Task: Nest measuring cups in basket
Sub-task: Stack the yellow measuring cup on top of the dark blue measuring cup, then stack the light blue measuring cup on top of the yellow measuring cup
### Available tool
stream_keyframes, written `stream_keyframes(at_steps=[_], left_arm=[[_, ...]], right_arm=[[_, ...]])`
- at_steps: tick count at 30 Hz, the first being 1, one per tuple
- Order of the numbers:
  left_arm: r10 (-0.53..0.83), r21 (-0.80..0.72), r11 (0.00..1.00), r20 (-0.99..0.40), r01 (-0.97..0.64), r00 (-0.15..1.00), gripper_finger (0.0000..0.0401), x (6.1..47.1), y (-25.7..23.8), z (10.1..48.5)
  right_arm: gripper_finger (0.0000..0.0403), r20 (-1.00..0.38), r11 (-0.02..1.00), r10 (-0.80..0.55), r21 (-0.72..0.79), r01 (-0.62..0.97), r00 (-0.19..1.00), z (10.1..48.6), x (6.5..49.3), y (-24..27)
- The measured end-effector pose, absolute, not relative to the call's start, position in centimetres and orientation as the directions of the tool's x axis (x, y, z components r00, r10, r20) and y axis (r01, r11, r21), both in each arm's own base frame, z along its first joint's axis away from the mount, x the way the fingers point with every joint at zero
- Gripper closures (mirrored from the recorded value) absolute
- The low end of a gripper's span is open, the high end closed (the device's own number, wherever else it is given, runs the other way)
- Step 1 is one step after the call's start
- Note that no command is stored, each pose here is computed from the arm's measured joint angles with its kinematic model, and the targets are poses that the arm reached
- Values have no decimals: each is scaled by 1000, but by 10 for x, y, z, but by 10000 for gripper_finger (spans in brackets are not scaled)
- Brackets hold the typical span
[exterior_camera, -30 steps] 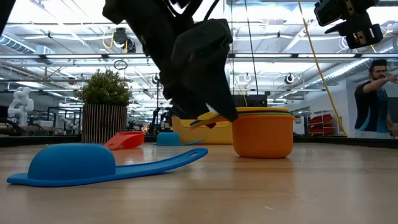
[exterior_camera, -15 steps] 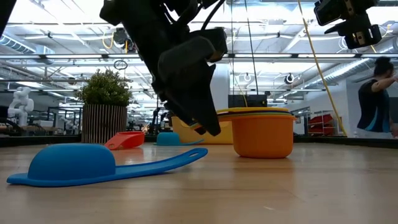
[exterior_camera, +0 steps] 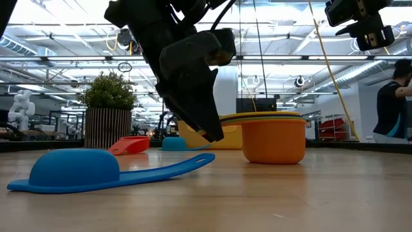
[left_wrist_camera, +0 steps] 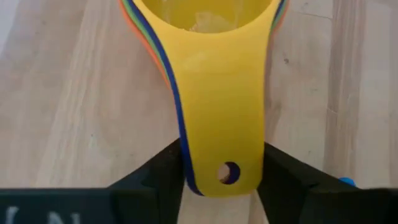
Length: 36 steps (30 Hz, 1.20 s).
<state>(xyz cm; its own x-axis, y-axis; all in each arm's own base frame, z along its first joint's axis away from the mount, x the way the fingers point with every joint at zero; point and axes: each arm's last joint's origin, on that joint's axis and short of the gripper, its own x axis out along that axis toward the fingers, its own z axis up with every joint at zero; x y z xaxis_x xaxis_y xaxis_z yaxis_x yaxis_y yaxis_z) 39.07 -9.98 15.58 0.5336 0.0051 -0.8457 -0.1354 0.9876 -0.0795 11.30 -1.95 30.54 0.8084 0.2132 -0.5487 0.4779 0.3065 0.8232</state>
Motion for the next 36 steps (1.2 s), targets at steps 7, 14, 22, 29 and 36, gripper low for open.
stream_keyframes(at_steps=[7, 14, 22, 29, 36], left_arm=[[-6, -91, 987, -847, -134, 532, 263, 391, -100, 156], [-4, -101, 983, -847, -153, 532, 192, 391, -99, 156], [8, -188, 924, -861, -333, 508, 70, 380, -92, 176], [39, -204, 849, -896, -487, 443, 62, 365, -75, 196], [59, -283, 737, -877, -614, 476, 128, 356, -45, 226]], right_arm=[[216, -549, 310, 213, 823, 477, 808, 305, 113, -20], [216, -549, 317, 213, 821, 474, 808, 305, 113, -20], [216, -549, 333, 211, 818, 468, 809, 305, 113, -20], [216, -579, 344, 135, 789, 510, 804, 303, 117, -23], [204, -499, 240, 262, 863, 445, 826, 274, 149, -28]])
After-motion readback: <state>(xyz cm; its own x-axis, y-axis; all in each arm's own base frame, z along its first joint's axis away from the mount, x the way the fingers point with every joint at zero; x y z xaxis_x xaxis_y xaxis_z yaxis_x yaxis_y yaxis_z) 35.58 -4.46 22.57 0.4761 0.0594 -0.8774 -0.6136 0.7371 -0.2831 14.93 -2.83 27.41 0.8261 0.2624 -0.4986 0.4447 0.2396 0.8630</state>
